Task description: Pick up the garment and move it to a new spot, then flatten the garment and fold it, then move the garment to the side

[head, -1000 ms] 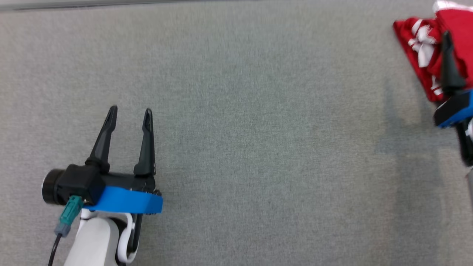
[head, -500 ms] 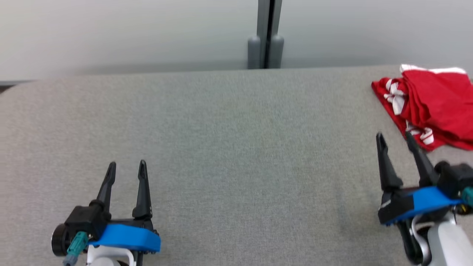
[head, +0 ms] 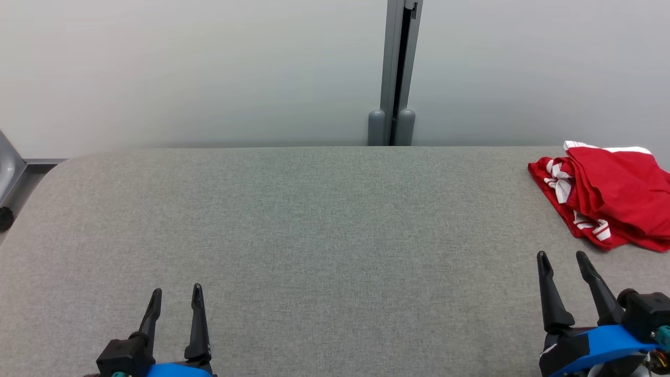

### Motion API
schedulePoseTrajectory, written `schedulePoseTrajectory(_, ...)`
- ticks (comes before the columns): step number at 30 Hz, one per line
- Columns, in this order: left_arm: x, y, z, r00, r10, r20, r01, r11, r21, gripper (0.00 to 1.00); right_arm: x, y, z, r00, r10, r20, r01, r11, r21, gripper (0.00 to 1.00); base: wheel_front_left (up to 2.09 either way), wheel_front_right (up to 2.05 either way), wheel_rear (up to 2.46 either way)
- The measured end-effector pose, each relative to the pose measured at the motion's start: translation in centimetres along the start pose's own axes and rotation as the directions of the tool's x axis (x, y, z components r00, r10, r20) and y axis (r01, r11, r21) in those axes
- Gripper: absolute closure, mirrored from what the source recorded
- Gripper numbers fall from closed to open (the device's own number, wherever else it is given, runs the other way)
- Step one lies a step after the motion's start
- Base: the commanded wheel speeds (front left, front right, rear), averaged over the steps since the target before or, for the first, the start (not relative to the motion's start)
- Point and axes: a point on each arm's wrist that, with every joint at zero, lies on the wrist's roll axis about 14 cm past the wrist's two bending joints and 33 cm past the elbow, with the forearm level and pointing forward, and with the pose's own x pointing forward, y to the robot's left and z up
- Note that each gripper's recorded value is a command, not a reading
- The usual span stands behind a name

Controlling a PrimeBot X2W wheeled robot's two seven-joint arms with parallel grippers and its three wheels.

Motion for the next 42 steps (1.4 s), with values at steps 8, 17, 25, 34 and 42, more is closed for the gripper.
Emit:
schedulePoseTrajectory(8,-0.4,0.3,-0.6,1.0,0.005,-0.017,-0.005,1.0,-0.003,0.0,-0.6,0.6,-1.0,0.999,0.013,-0.047,-0.013,1.0,-0.016,0.0,0.0,0.0,0.0)
schedulePoseTrajectory(17,0.1,0.0,-0.5,1.0,-0.013,-0.02,0.013,1.0,0.018,0.0,-1.0,0.4,-1.7,0.998,0.003,-0.069,-0.005,1.0,-0.023,0.0,0.0,0.0,0.0)
schedulePoseTrajectory(25,0.1,0.2,-0.7,0.999,-0.013,-0.029,0.014,0.999,0.032,0.0,-1.2,0.2,-2.2,0.997,-0.003,-0.08,0.0,0.999,-0.042,0.0,0.0,0.0,0.0)
schedulePoseTrajectory(34,0.3,0.5,-0.6,0.999,-0.007,-0.033,0.008,0.999,0.043,0.0,-1.3,0.1,-2.6,0.996,-0.007,-0.093,0.003,0.999,-0.043,0.0,0.0,0.0,0.0)
schedulePoseTrajectory(42,0.0,1.1,-1.2,0.999,0.01,-0.053,-0.007,0.999,0.046,1.0,-1.4,0.0,-3.2,0.994,-0.011,-0.11,0.007,0.999,-0.04,1.0,0.0,0.0,0.0)
